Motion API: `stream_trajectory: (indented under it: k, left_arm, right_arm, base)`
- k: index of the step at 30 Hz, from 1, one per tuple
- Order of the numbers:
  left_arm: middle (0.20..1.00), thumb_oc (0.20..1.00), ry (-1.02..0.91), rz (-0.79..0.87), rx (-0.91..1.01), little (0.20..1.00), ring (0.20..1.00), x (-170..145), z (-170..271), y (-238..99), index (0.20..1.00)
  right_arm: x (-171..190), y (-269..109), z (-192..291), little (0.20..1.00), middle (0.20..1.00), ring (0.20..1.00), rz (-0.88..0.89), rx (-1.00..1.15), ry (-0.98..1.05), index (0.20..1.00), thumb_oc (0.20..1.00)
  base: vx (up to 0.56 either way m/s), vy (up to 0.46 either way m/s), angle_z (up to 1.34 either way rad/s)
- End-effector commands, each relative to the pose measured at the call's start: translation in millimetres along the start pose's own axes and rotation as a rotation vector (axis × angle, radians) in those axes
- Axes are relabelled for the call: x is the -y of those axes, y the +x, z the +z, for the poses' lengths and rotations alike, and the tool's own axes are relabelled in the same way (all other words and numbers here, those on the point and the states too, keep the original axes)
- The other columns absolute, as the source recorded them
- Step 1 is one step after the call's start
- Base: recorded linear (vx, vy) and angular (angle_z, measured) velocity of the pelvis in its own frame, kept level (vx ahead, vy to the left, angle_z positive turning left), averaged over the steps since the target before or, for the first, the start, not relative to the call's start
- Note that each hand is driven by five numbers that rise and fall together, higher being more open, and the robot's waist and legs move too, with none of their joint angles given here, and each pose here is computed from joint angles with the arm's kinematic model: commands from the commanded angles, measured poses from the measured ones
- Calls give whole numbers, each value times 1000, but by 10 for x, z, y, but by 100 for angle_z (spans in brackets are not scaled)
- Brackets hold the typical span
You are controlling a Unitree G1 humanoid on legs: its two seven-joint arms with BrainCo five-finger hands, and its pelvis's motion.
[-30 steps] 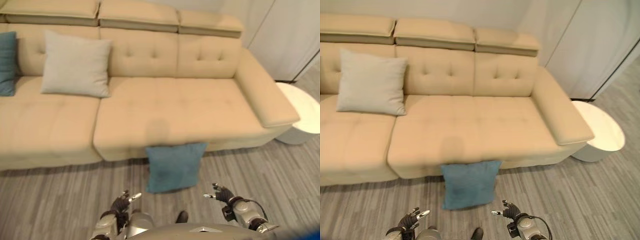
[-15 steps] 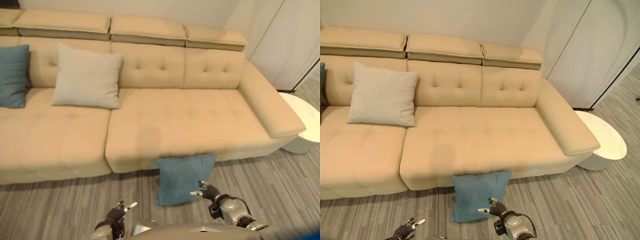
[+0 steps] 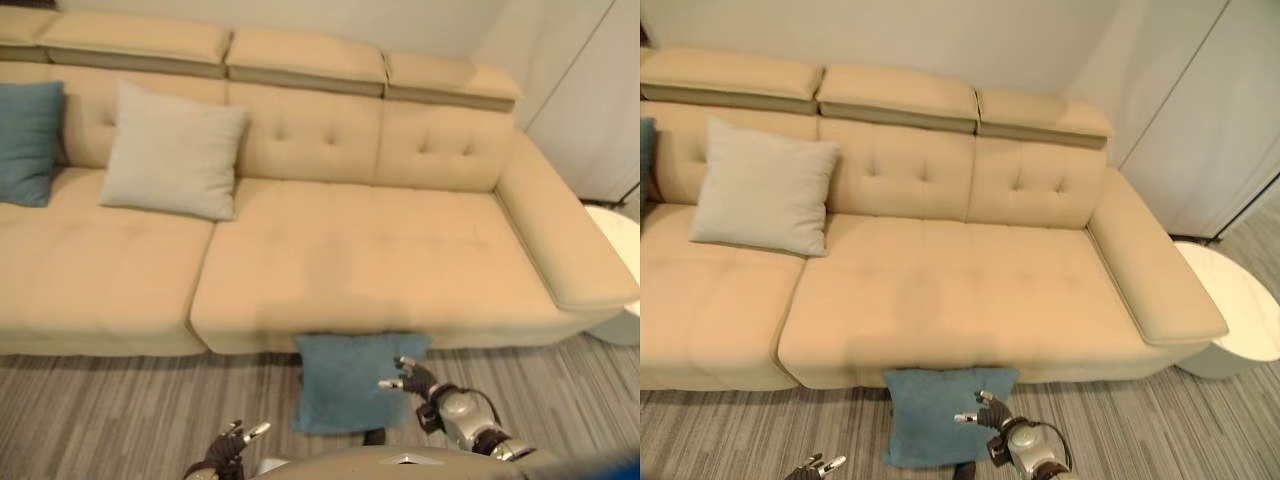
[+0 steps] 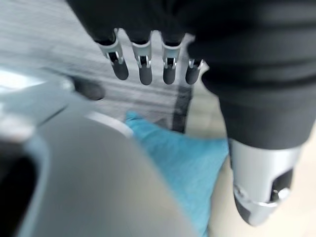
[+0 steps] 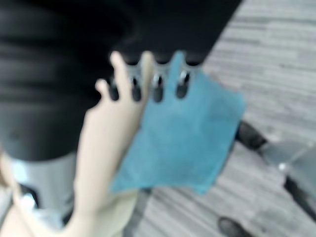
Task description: Pick up all the scattered cushions and arrange them neatly on the sofa.
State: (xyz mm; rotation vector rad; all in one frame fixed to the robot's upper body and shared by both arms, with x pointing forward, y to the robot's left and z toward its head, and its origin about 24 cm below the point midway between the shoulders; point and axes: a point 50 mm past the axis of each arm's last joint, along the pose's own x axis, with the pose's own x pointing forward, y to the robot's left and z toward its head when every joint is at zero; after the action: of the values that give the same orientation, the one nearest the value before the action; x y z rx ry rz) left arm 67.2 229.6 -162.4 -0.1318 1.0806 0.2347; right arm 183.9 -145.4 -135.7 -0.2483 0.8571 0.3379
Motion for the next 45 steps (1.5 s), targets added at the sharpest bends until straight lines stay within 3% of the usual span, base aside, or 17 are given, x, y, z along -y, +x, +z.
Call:
stream_trajectory:
  k: [1,13,17,25,33,36,45]
  left_arm:
    - [1000,1000,27,-38,144,1000,1000,88,428,88,1000]
    - [1000,1000,53,-95,163,1000,1000,269,527,122,1000]
    - [1000,1000,27,-63,85,1000,1000,169,300,92,1000]
    - [1000,1000,39,-13,126,1000,1000,-38,416,73,1000]
    - [1000,1000,15,-20,136,1000,1000,43,395,77,1000]
    - [1000,1000,7,-21,179,1000,1000,85,480,83,1000]
    - [1000,1000,-74,103,488,1000,1000,-32,1326,6,1000]
  right_arm:
    - [56,53,272,1000,1000,1000,-19,88,-12,1000,1000]
    - [189,-26,24,1000,1000,1000,-66,30,46,1000,1000]
    - [156,-5,105,1000,1000,1000,-50,52,48,1000,1000]
    - [2,52,280,1000,1000,1000,-4,98,29,1000,1000]
    - [20,38,239,1000,1000,1000,0,89,2,1000,1000]
    - [85,40,322,1000,1000,1000,-23,119,7,1000,1000]
    - [529,0,901,1000,1000,1000,-169,287,-60,1000,1000]
  base:
    - [91,-105,5]
    - [49,-50,34]
    - [85,253,-34]
    - [27,188,-51]
    - [85,-37,-2]
    - [43,-122,11]
    - [-80,-40,-3]
